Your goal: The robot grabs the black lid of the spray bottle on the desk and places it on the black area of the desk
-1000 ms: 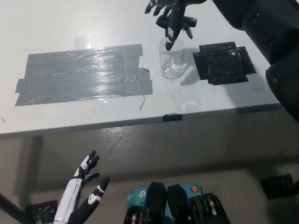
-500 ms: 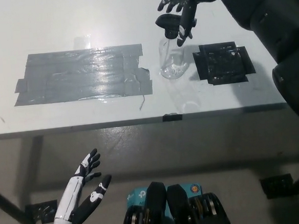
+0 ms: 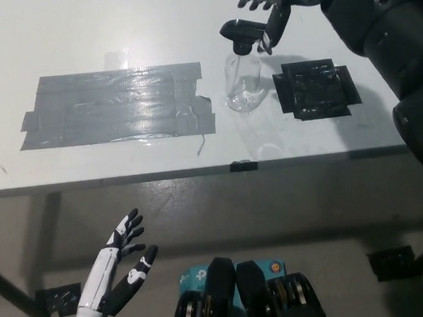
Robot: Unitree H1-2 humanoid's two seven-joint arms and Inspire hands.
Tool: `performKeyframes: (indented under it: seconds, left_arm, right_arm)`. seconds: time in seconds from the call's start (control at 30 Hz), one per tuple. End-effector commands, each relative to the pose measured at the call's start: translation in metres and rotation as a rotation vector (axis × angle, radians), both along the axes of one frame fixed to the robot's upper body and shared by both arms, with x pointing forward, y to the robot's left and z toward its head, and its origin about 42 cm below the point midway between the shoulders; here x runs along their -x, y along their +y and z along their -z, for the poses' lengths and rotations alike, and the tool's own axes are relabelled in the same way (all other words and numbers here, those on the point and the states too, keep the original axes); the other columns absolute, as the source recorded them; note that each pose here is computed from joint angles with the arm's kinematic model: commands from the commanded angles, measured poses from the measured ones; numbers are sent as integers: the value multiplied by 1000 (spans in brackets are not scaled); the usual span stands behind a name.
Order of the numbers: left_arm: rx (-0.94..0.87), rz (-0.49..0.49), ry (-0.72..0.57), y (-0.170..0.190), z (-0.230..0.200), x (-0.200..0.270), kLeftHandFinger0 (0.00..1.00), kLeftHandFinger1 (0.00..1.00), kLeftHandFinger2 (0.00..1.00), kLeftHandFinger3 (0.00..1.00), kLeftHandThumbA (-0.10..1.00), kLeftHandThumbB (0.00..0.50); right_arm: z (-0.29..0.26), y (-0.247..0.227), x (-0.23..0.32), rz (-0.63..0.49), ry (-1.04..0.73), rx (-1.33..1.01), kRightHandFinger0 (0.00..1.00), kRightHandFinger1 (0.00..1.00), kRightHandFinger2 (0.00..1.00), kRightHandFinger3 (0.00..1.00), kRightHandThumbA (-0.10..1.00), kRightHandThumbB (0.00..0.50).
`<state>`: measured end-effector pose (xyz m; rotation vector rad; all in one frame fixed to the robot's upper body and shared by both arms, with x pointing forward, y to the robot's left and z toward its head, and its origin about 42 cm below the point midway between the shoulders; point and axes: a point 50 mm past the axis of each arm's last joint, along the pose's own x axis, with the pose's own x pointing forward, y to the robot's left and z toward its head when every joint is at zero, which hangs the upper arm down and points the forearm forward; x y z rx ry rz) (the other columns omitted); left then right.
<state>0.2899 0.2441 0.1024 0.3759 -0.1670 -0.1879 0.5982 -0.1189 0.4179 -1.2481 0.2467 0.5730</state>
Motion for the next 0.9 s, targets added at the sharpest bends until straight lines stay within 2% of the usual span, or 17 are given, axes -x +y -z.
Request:
performKeyframes:
  seconds: [0.0, 0.07, 0.1, 0.13, 0.17, 0.2, 0.23, 0.27, 0.3, 0.37, 0.4, 0.43, 0.5, 0.53, 0.63, 0.73, 0.87]
  left_arm:
    - [-24, 25, -48, 0, -16, -6, 804, 906, 1000, 1000, 784, 158]
    - [-27, 28, -52, 1, -16, -6, 794, 896, 1000, 1000, 782, 153]
    - [-28, 31, -54, 1, -16, -6, 786, 889, 999, 1000, 776, 146]
    - [-28, 35, -58, 0, -16, -6, 782, 886, 997, 1000, 775, 146]
    - [-31, 38, -59, 0, -17, -7, 781, 885, 997, 1000, 777, 146]
    - [-31, 40, -59, 0, -17, -8, 781, 883, 996, 1000, 785, 152]
    - [-31, 45, -64, 1, -17, -8, 778, 876, 991, 1000, 782, 137]
    - [-35, 48, -65, 1, -18, -9, 776, 874, 988, 1000, 782, 138]
    - [-36, 50, -70, 1, -20, -10, 770, 863, 978, 1000, 775, 125]
    - [-37, 51, -73, 1, -21, -11, 761, 849, 965, 1000, 762, 124]
    - [-41, 53, -78, 0, -22, -12, 751, 839, 955, 1000, 764, 128]
    - [-43, 55, -80, 0, -23, -13, 748, 836, 953, 1000, 765, 128]
    - [-56, 63, -82, -1, -25, -15, 735, 824, 939, 1000, 788, 134]
    - [-57, 65, -82, -2, -25, -15, 735, 822, 936, 1000, 789, 133]
    - [-64, 76, -83, -2, -27, -17, 734, 799, 914, 1000, 806, 136]
    - [-65, 83, -82, -3, -27, -18, 725, 780, 895, 1000, 815, 142]
    - [-74, 86, -77, -3, -28, -17, 719, 769, 888, 1000, 830, 151]
  right_arm:
    - [-32, 0, -4, 19, -216, -50, 1000, 972, 1000, 959, 388, 374]
    - [-24, 1, -4, 17, -237, -50, 842, 720, 778, 763, 243, 351]
    - [-21, 0, -4, 17, -251, -57, 794, 658, 704, 697, 181, 346]
    - [-16, -1, -5, 22, -267, -90, 745, 642, 698, 653, 64, 344]
    - [-13, -1, -5, 26, -275, -120, 738, 652, 718, 665, 18, 352]
    - [-12, -1, -5, 29, -277, -135, 742, 650, 719, 667, 1, 354]
    - [-9, -2, -5, 31, -282, -156, 705, 631, 698, 611, -17, 360]
    - [-7, -2, -5, 31, -300, -178, 722, 665, 714, 550, -28, 372]
    - [-7, -2, -6, 32, -316, -187, 689, 677, 721, 521, -36, 365]
    - [-7, -4, -6, 41, -333, -214, 613, 620, 697, 510, -48, 366]
    - [-7, -5, -6, 44, -347, -228, 652, 659, 753, 516, -46, 363]
    - [-7, -6, -6, 49, -353, -233, 634, 634, 726, 533, -48, 348]
    - [-6, -11, -7, 52, -358, -245, 504, 523, 636, 551, -53, 325]
    - [-6, -12, -7, 55, -358, -249, 500, 525, 644, 558, -56, 329]
    - [-7, -16, -8, 68, -360, -263, 573, 584, 678, 592, -59, 313]
    - [-9, -19, -8, 71, -376, -287, 580, 572, 673, 605, -40, 319]
    - [-12, -22, -8, 88, -399, -321, 508, 464, 568, 587, 37, 340]
